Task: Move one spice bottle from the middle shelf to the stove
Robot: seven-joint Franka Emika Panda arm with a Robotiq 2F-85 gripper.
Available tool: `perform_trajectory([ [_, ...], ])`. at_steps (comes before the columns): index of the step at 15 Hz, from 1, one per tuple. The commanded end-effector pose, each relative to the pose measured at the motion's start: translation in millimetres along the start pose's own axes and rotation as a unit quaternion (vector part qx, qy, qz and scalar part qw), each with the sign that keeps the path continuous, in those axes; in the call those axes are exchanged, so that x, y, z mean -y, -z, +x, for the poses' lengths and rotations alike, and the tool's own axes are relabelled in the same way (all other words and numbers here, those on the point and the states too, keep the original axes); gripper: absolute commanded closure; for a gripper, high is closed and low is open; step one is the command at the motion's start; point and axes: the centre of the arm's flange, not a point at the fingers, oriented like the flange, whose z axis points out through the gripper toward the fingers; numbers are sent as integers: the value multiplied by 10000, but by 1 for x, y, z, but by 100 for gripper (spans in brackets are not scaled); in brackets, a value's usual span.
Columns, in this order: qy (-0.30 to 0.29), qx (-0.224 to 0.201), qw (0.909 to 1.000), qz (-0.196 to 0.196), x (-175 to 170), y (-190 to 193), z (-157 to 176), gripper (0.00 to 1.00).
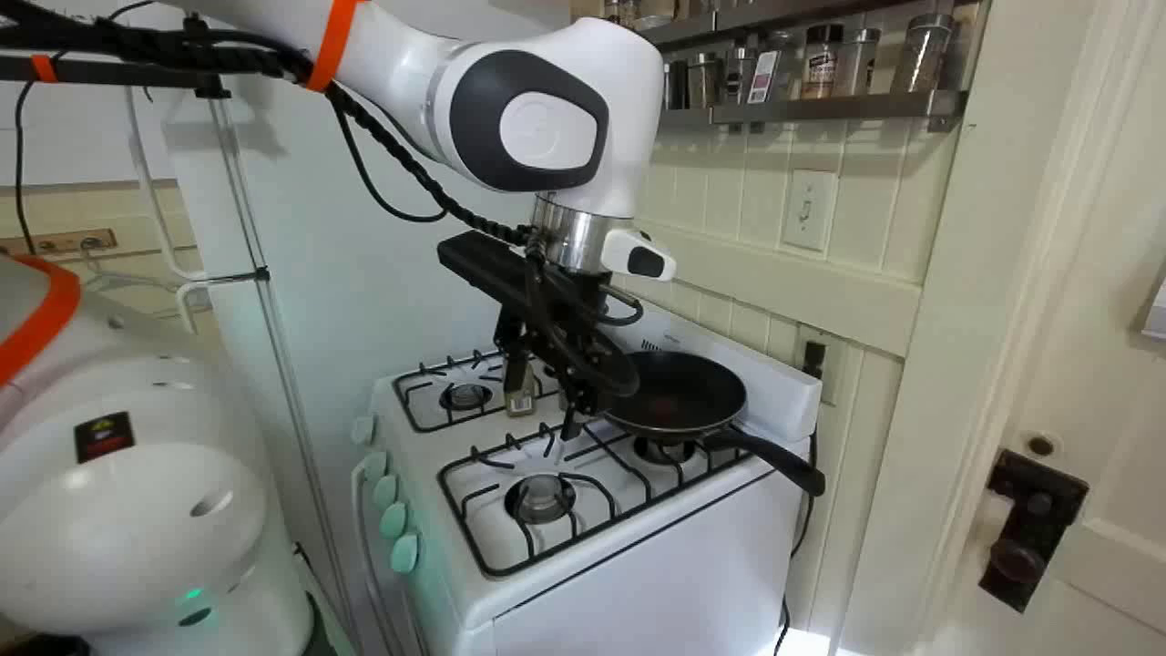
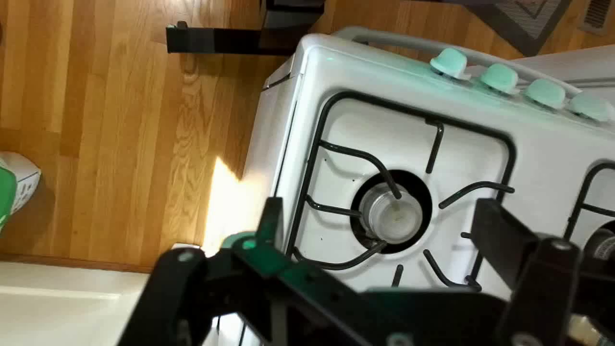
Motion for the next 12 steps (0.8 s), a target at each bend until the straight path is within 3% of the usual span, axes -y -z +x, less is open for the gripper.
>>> perform_trajectory([
  [1, 0, 2, 10000, 0, 0, 0, 0, 0],
  [7, -1, 8, 10000, 1, 0, 0, 0, 0],
  [8, -74, -102, 9999, -42, -7, 1, 12, 0],
  [12, -182, -1275, 9898, -608, -32, 49, 59, 0],
])
